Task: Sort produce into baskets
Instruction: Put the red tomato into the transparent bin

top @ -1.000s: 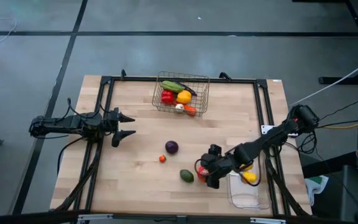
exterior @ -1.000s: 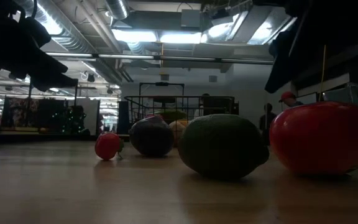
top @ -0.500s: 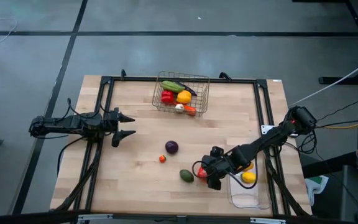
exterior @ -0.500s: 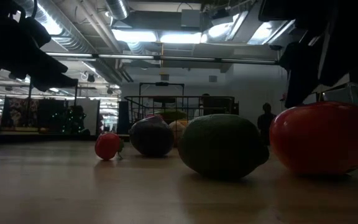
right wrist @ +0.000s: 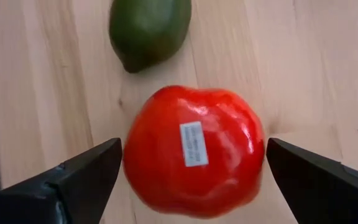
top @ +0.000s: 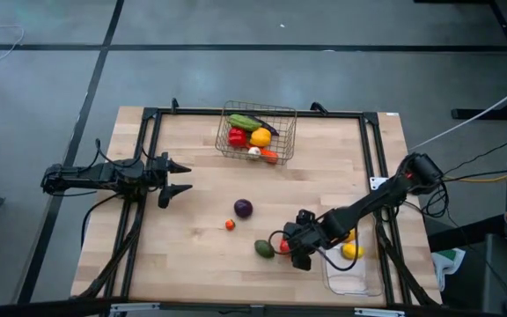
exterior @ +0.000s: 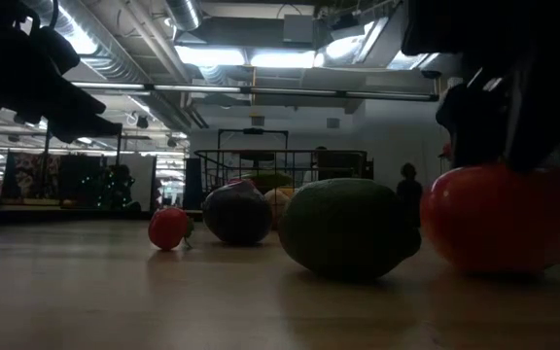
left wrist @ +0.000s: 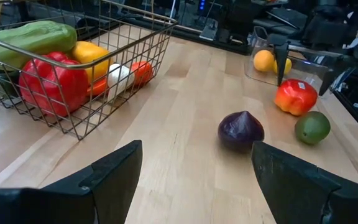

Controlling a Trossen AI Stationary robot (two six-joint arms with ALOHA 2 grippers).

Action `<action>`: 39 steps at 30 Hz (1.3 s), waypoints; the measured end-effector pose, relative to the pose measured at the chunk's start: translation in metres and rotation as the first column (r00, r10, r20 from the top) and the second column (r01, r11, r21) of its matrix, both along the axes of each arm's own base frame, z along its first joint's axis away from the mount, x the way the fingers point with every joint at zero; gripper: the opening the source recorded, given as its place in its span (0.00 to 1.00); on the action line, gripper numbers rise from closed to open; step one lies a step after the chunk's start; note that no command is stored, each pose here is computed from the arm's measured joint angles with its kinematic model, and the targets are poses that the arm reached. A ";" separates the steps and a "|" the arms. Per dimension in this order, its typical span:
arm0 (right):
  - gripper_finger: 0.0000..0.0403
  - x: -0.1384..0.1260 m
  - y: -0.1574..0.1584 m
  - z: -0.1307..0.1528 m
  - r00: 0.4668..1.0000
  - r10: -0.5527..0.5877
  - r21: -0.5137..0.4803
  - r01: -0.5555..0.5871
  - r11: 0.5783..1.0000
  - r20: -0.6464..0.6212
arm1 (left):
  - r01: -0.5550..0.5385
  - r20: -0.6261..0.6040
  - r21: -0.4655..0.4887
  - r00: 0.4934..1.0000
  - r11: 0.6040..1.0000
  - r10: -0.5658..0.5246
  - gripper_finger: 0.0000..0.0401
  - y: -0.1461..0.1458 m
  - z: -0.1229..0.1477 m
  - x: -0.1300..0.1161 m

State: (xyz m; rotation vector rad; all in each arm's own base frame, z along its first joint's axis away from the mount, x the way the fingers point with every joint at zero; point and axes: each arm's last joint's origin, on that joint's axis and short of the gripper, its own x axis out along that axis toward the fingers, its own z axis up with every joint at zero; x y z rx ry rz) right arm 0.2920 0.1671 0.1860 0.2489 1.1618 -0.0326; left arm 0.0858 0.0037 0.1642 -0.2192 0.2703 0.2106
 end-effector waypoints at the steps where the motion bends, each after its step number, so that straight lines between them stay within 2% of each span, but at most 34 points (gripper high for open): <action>1: 0.99 0.000 0.000 -0.001 1.000 0.001 -0.001 -0.001 1.000 -0.005 | 0.000 0.001 0.000 1.000 1.000 0.000 0.75 0.000 0.000 0.000; 21: 0.98 0.003 -0.001 -0.006 1.000 -0.001 0.001 0.001 1.000 -0.015 | 0.000 0.000 0.000 1.000 1.000 0.000 0.75 0.000 0.000 0.000; 32: 0.76 0.004 0.000 -0.005 1.000 0.007 0.025 -0.007 1.000 -0.005 | 0.000 0.000 0.000 1.000 1.000 0.000 0.75 0.000 0.000 0.000; 39: 0.77 0.004 0.001 -0.005 1.000 0.007 0.025 -0.007 1.000 -0.005 | 0.000 0.000 0.000 1.000 1.000 0.000 0.75 0.000 0.000 0.000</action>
